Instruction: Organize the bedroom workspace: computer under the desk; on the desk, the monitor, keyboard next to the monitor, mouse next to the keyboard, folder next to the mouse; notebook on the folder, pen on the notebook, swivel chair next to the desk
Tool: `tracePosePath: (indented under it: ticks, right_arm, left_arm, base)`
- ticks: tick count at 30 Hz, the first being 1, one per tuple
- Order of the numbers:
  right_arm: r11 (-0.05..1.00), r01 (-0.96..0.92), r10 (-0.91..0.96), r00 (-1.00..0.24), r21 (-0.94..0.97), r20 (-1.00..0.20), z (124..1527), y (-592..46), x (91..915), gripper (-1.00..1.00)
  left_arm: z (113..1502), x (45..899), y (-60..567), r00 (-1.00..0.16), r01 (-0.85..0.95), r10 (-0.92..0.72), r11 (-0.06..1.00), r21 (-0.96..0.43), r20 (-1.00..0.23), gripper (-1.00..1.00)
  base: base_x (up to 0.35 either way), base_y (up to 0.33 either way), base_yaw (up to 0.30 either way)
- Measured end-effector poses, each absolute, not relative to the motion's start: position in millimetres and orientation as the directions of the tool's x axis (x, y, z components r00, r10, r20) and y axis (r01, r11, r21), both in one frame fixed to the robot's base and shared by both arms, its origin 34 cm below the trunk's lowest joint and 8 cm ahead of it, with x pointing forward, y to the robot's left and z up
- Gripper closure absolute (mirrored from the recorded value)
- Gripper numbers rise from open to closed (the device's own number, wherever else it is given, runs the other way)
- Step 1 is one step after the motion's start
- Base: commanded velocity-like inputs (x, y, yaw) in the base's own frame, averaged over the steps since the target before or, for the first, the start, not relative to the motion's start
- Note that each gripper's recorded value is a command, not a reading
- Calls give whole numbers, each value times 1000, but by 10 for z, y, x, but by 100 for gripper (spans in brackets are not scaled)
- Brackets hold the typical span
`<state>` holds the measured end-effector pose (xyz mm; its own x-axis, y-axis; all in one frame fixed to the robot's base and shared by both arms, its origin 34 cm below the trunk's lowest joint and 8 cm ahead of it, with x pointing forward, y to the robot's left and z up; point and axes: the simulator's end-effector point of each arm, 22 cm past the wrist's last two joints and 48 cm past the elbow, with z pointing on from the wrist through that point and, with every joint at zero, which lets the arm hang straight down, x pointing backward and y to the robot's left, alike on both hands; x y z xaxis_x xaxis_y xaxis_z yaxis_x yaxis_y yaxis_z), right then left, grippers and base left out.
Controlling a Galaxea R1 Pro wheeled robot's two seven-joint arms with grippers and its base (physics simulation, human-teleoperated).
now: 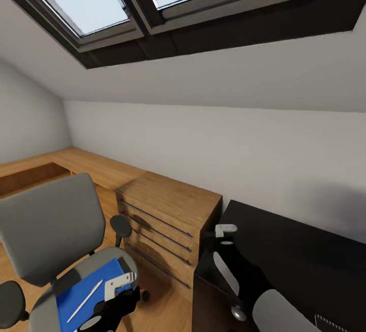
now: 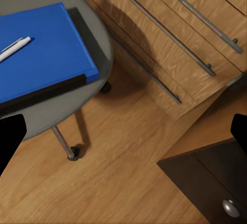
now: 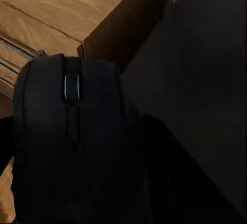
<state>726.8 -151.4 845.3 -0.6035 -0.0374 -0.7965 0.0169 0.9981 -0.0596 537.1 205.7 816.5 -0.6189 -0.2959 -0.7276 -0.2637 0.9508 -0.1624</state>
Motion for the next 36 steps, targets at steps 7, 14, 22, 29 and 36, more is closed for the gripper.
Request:
tracePosePath:
  ticks: [7,14,22,29,36]
  right_arm:
    - [974,214,161,-431,73,-888,9340,-1844,6922,100]
    - [961,242,224,-385,137,-895,9632,-1887,6746,100]
    - [957,247,237,-372,150,-898,9719,-1886,6743,100]
    - [931,318,295,-359,181,-885,9696,-2186,6774,100]
    - [926,328,305,-357,187,-883,9691,-2226,6776,100]
  left_arm:
    - [8263,5370,2054,-620,-263,-295,951,-162,-727,-100]
    - [8364,5361,2057,-619,-264,-296,951,-162,-727,-100]
    - [8373,5343,2065,-626,-264,-294,951,-159,-722,-100]
    - [8381,5355,2070,-623,-265,-293,951,-157,-726,-100]
    - [8381,5354,2074,-622,-266,-293,951,-156,-726,-100]
  base:
    - [-164,0,0]
    - [-192,0,0]
    - [-34,21,-34]
    - [-274,178,-264]
    - [-301,139,-275]
